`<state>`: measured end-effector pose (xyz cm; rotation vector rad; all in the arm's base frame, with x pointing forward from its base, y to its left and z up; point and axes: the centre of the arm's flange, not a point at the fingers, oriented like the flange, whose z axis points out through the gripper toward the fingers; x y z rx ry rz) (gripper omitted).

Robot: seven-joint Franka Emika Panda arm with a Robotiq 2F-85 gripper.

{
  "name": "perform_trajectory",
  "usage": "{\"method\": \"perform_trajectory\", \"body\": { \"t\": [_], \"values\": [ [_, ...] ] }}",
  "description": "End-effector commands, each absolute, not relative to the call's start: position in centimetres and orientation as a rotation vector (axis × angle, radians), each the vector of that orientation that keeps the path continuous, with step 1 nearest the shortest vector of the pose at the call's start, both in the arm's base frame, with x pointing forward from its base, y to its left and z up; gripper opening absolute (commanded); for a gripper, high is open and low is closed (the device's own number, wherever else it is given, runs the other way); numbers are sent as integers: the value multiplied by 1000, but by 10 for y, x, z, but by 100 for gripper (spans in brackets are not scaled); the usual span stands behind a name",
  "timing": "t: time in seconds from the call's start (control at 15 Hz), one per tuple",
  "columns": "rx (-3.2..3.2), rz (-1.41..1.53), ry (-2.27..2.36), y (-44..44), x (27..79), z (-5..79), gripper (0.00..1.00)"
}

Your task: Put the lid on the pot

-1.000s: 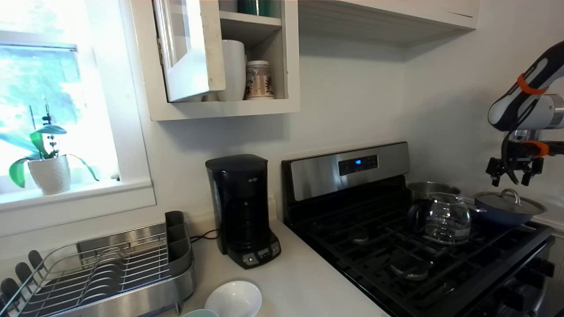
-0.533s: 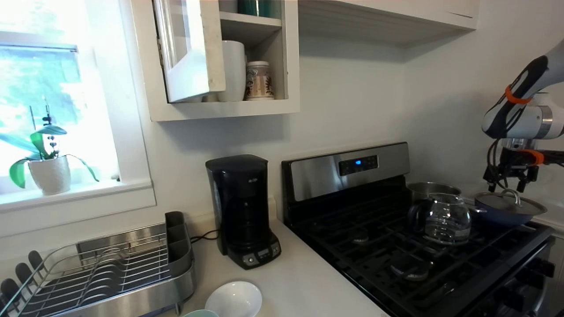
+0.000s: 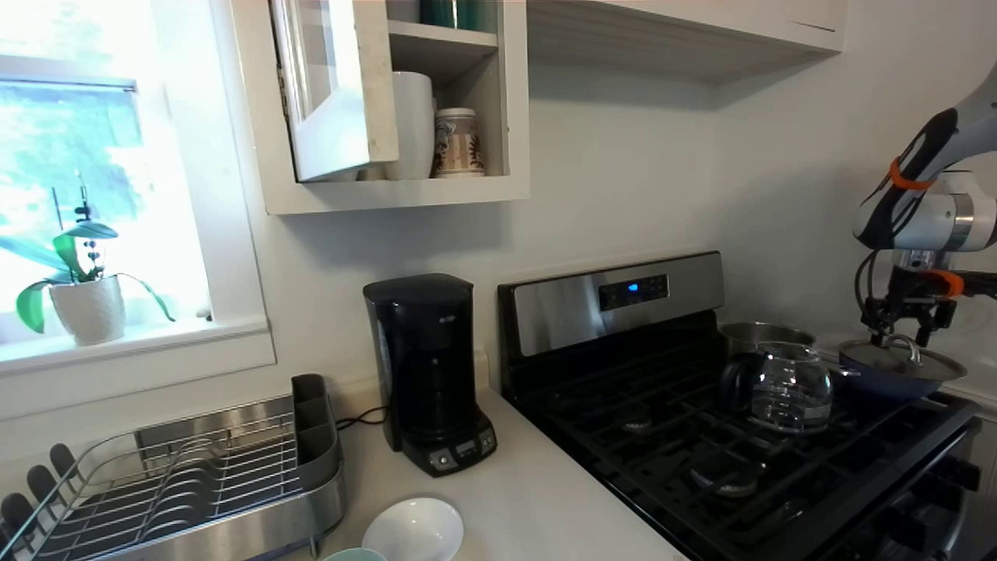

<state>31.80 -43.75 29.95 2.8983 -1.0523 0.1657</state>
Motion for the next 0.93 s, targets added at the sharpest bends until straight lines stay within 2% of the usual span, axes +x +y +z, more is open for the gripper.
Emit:
{"method": "perform_trajectory", "body": {
  "t": [0.0, 0.33, 0.53, 0.87],
  "values": [
    [2915, 179, -1071, -451, 319, 298, 56],
    [2910, 177, -1092, -455, 313, 303, 19],
    [2911, 175, -1099, -455, 310, 307, 1],
    [2931, 156, -1109, -455, 305, 320, 4]
  ]
}}
